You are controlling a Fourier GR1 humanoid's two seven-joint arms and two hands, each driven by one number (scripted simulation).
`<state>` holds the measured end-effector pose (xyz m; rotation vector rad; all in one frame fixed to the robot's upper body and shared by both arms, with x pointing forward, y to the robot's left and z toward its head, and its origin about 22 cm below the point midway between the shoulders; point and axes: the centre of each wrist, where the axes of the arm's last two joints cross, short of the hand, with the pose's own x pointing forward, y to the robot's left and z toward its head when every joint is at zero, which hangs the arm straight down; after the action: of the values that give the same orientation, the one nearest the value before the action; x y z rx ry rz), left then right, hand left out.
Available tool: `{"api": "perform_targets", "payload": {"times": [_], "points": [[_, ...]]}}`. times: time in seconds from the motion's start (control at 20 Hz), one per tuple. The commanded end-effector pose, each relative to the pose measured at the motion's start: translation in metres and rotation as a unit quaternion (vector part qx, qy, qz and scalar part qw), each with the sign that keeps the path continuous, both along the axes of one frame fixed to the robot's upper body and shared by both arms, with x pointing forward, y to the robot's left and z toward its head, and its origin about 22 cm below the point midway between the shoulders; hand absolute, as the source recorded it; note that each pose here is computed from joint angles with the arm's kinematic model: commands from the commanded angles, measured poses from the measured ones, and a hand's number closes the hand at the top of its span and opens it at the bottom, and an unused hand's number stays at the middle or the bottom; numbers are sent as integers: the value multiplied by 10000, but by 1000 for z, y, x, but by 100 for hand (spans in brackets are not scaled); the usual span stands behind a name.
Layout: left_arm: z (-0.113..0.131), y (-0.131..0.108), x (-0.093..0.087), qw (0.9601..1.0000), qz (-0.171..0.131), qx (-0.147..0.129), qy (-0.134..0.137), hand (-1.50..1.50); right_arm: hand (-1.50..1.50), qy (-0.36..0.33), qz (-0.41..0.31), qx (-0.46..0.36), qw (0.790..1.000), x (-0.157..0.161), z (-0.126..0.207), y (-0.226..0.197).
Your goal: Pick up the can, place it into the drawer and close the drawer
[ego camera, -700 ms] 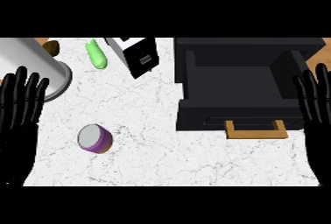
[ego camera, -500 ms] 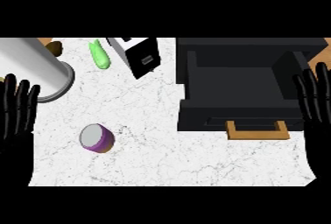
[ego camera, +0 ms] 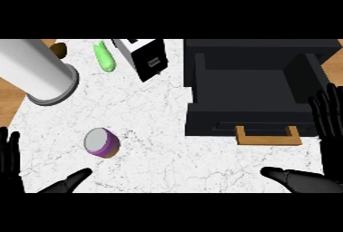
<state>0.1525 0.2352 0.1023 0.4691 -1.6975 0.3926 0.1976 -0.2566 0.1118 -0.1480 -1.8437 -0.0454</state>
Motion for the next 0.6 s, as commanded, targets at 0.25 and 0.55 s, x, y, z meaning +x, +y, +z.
{"api": "perform_targets", "payload": {"times": [0.25, 0.55], "points": [[16, -18, 1, 9995, 261, -151, 114, -150, -150, 210, -170, 81, 9996, 3, -1, -12], [5, -34, 4, 9990, 210, -143, 366, -150, -150, 201, -252, 21, 9995, 1, -14, -24]]}}
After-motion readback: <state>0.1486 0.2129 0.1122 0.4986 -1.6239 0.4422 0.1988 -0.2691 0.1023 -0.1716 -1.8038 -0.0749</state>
